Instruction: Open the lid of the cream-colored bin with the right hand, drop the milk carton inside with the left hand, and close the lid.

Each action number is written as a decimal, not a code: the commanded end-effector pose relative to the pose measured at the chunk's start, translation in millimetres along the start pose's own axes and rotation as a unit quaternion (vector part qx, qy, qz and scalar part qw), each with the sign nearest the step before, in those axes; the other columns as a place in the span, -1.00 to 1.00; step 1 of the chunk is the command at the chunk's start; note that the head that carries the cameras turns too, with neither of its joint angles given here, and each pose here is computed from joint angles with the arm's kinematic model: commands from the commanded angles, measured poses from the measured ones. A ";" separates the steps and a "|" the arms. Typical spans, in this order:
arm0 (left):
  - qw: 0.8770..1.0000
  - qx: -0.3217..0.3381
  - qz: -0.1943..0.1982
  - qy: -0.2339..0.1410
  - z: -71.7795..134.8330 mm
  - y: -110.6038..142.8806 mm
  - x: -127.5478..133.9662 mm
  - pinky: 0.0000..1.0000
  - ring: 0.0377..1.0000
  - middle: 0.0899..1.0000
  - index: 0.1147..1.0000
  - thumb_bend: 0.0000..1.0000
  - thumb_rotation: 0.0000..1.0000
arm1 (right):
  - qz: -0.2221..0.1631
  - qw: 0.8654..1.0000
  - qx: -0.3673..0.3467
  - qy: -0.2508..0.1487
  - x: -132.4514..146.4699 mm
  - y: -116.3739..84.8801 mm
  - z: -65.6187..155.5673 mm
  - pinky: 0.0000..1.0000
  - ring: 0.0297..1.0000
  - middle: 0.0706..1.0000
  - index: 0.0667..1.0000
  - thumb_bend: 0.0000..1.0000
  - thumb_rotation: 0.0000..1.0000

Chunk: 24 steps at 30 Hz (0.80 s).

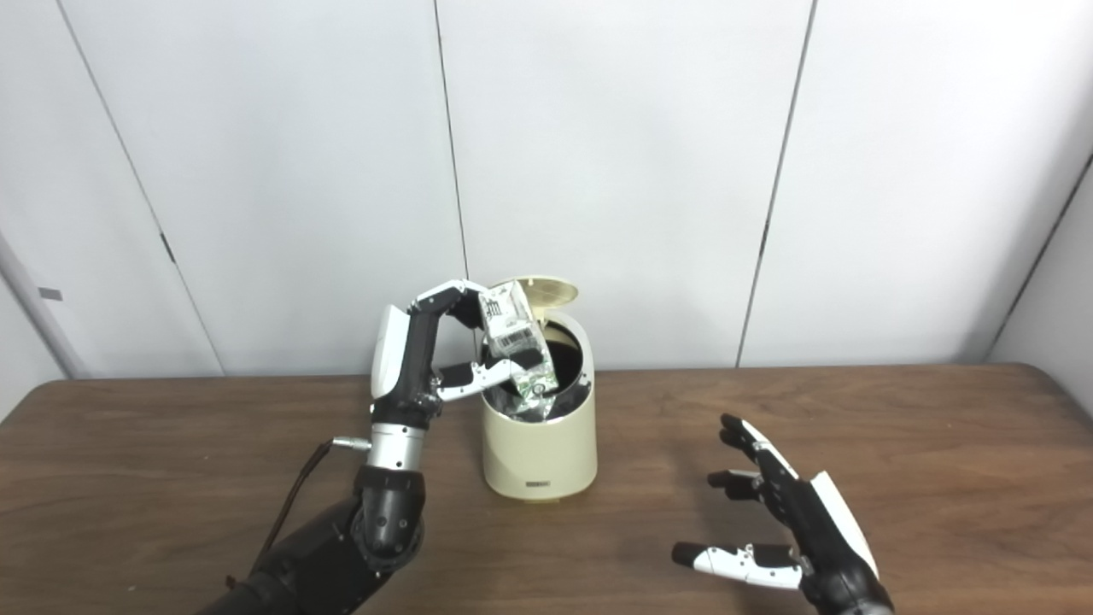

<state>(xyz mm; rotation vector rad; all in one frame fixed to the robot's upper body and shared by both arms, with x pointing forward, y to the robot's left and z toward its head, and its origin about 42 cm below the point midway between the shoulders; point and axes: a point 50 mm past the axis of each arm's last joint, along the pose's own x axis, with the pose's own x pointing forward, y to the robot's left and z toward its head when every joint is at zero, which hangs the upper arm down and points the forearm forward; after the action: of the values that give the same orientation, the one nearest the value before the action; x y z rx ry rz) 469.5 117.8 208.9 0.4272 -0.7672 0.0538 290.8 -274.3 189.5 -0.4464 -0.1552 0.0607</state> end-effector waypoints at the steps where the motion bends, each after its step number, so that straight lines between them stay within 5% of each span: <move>1: 0.999 0.003 0.015 -0.036 12.7 6.8 30.6 -0.05 -0.13 -0.13 -0.14 0.01 -1.00 | -0.009 0.999 -0.012 -0.037 4.1 -7.7 14.9 0.46 0.46 0.80 0.82 0.38 -0.57; 24: 0.992 0.072 0.022 -0.097 6.5 4.0 27.8 -0.05 -0.11 -0.14 -0.15 0.01 -1.00 | -0.009 0.999 -0.004 -0.034 1.9 -7.7 14.3 0.43 0.45 0.81 0.81 0.37 -0.60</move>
<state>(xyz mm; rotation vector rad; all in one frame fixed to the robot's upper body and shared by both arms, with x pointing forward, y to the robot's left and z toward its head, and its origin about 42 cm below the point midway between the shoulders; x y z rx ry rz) 469.5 117.4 194.5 0.5955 -0.8685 0.0643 289.8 -274.5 188.6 -0.4416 -0.1516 0.0626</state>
